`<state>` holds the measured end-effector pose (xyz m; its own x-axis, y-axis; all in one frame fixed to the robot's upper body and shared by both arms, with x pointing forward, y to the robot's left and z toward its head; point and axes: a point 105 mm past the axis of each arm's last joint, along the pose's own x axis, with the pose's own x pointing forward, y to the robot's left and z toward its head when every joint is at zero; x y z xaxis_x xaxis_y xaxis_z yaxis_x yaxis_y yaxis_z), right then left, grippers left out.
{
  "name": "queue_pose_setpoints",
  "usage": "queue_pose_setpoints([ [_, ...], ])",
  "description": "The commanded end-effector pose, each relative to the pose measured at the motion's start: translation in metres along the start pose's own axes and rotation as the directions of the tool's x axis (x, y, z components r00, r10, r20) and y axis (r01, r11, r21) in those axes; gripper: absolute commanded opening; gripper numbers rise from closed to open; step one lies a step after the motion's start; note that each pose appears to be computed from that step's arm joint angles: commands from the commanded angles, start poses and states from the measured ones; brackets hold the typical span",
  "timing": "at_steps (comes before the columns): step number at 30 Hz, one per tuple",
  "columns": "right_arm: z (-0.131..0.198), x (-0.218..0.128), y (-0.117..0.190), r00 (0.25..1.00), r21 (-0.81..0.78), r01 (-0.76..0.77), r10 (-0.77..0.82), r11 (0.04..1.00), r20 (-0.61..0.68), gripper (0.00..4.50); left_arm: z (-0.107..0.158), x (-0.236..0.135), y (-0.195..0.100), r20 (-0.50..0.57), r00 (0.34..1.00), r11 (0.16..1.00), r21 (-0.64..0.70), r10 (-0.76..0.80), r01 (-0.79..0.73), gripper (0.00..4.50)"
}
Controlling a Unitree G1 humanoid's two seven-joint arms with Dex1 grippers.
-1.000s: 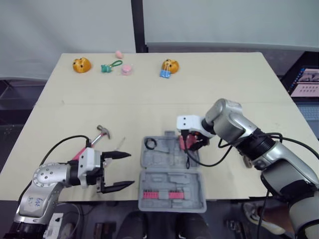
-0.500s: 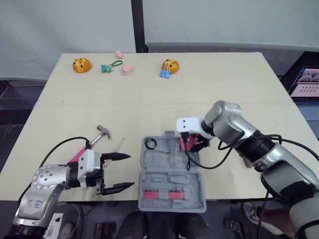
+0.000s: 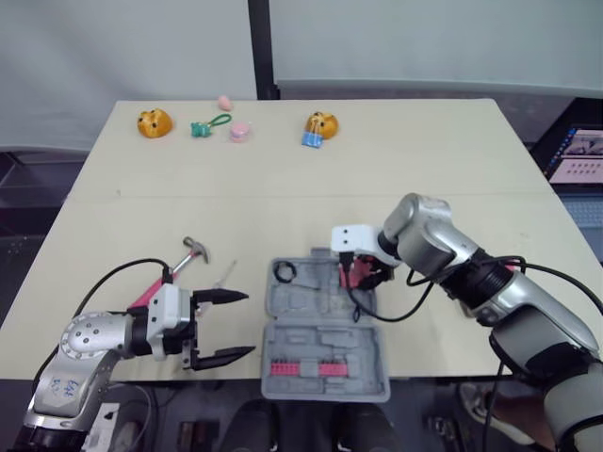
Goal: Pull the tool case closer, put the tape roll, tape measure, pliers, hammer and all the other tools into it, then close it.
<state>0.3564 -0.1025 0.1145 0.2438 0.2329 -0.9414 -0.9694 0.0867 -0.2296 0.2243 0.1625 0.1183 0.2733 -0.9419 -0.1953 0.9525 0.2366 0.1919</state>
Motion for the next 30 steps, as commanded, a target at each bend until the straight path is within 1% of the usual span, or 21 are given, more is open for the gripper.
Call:
queue_pose_setpoints([
  [1,0.005,-0.004,0.002,1.0,-0.015,0.003,-0.003,1.0,0.014,2.99,0.006,-0.002,-0.001,0.002,1.0,0.999,0.037,0.002,-0.002,4.5],
  [13,0.007,-0.004,0.001,1.0,-0.018,0.016,-0.016,1.0,0.019,2.99,0.003,-0.003,-0.003,0.001,1.0,0.999,0.037,-0.002,0.002,4.5],
  [14,0.008,-0.005,-0.001,1.0,-0.021,0.021,-0.02,1.0,0.02,4.06,0.003,-0.003,-0.003,0.001,1.0,0.999,0.037,-0.002,0.002,4.5],
  [15,0.008,-0.005,-0.001,1.0,-0.023,0.024,-0.024,0.999,0.021,4.41,0.003,-0.003,-0.002,0.001,1.0,0.999,0.037,-0.002,0.002,4.5],
  [16,0.008,-0.005,-0.002,0.999,-0.025,0.027,-0.026,0.999,0.021,4.47,0.003,-0.003,-0.002,0.001,1.0,0.999,0.037,-0.001,0.001,4.5],
  [21,0.011,-0.014,-0.008,0.998,-0.038,0.049,-0.048,0.998,0.027,4.47,0.002,-0.003,-0.002,0.0,1.0,0.999,0.038,-0.003,0.003,4.5],
  [25,0.013,-0.03,-0.011,0.997,-0.055,0.07,-0.068,0.996,0.041,4.47,0.002,-0.002,0.0,0.004,1.0,0.999,0.042,-0.005,0.004,4.5],
  [30,0.005,-0.05,-0.013,0.989,-0.034,0.126,-0.123,0.991,0.084,4.47,0.003,-0.002,0.004,0.013,1.0,0.999,0.045,0.003,-0.003,4.5],
])
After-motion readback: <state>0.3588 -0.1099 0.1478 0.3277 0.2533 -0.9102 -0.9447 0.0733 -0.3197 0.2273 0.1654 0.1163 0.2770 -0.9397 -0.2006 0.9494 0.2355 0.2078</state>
